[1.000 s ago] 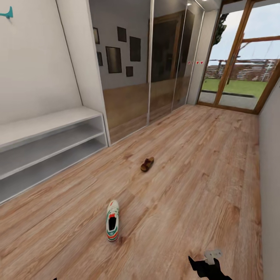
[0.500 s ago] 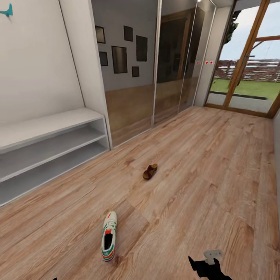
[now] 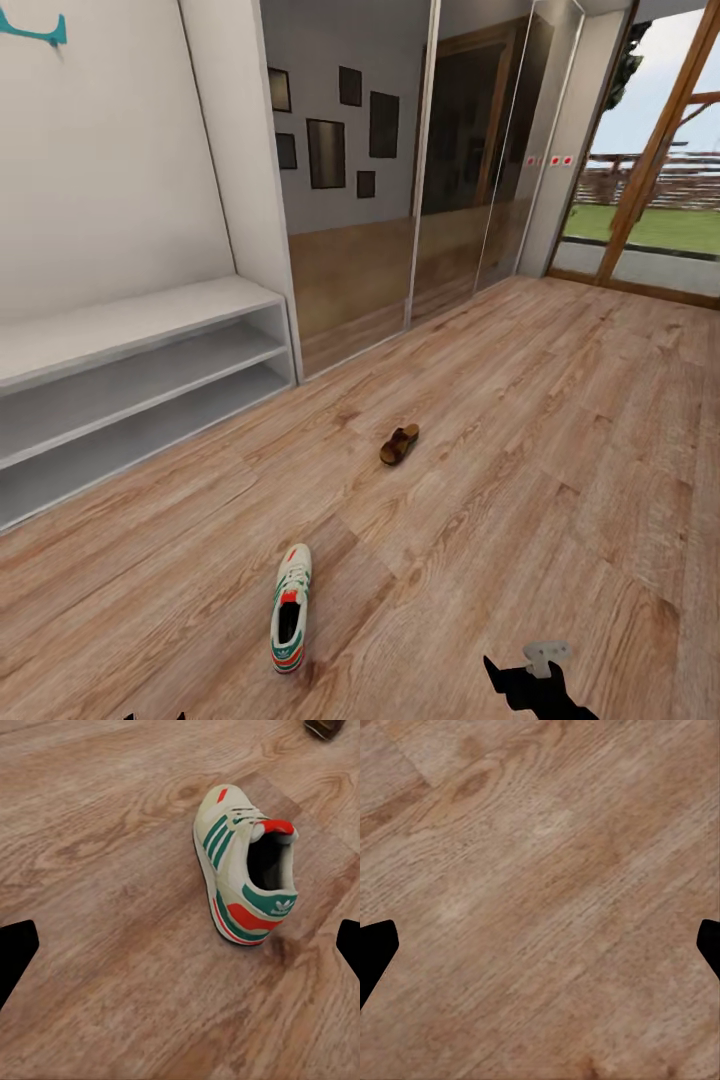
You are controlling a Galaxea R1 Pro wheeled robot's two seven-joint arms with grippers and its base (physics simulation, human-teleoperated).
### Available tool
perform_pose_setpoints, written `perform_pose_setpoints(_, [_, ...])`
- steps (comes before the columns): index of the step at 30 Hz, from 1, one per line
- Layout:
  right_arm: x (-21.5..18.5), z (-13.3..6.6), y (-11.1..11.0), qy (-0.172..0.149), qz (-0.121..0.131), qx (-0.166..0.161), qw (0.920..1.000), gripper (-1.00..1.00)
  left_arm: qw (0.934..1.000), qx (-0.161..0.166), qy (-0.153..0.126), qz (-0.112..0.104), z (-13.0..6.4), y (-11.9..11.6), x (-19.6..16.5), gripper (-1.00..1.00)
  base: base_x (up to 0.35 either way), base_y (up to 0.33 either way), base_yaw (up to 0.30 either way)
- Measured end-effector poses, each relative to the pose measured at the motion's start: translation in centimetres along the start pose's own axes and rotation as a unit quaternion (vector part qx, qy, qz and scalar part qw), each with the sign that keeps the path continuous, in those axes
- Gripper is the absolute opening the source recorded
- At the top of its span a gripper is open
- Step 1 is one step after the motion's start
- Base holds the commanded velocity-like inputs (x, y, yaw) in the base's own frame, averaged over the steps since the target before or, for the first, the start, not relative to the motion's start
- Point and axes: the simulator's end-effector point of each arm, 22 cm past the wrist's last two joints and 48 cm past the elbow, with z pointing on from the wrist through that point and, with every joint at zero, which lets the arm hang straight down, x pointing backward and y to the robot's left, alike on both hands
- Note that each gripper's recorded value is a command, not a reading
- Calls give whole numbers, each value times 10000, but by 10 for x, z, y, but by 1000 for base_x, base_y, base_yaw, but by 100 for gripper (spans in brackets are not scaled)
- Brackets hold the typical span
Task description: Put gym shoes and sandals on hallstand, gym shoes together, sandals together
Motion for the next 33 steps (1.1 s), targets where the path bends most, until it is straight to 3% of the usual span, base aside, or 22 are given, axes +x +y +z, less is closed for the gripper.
perform_pose_setpoints(1, [-31,7,4,-330,-54,-51,9994,100,9992,-396,4,-14,11,1,0,100,1,0,5])
perform_pose_setpoints(3, [-57,11,6,-585,-116,-84,9982,100,9989,-469,-15,-27,24,-8,-4,100,1,0,3])
perform_pose_setpoints(5, [-108,16,12,-1044,-204,-151,9942,100,9986,-533,-13,1,55,-27,-21,100,0,0,1])
perform_pose_setpoints(7, [-130,17,15,-1183,-230,-189,9925,100,9983,-586,53,46,70,-34,-29,100,0,0,0])
perform_pose_setpoints(8, [-160,20,20,-1189,-210,-248,9924,100,9965,-766,291,157,92,-40,-38,100,0,0,0])
perform_pose_setpoints(13, [-206,17,29,-1089,-161,-315,9934,100,9929,-1053,479,286,125,-51,-64,100,0,0,0])
perform_pose_setpoints(20, [-256,5,31,-1369,-205,-190,9902,100,9912,-1143,543,376,136,-55,-73,100,0,0,0])
perform_pose_setpoints(22, [-266,2,30,-1437,-229,-161,9892,100,9902,-1111,714,444,134,-56,-58,100,0,0,0])
perform_pose_setpoints(33, [-267,1,25,-1439,-258,-122,9892,100,9894,-1097,819,478,128,-53,-46,100,0,0,0])
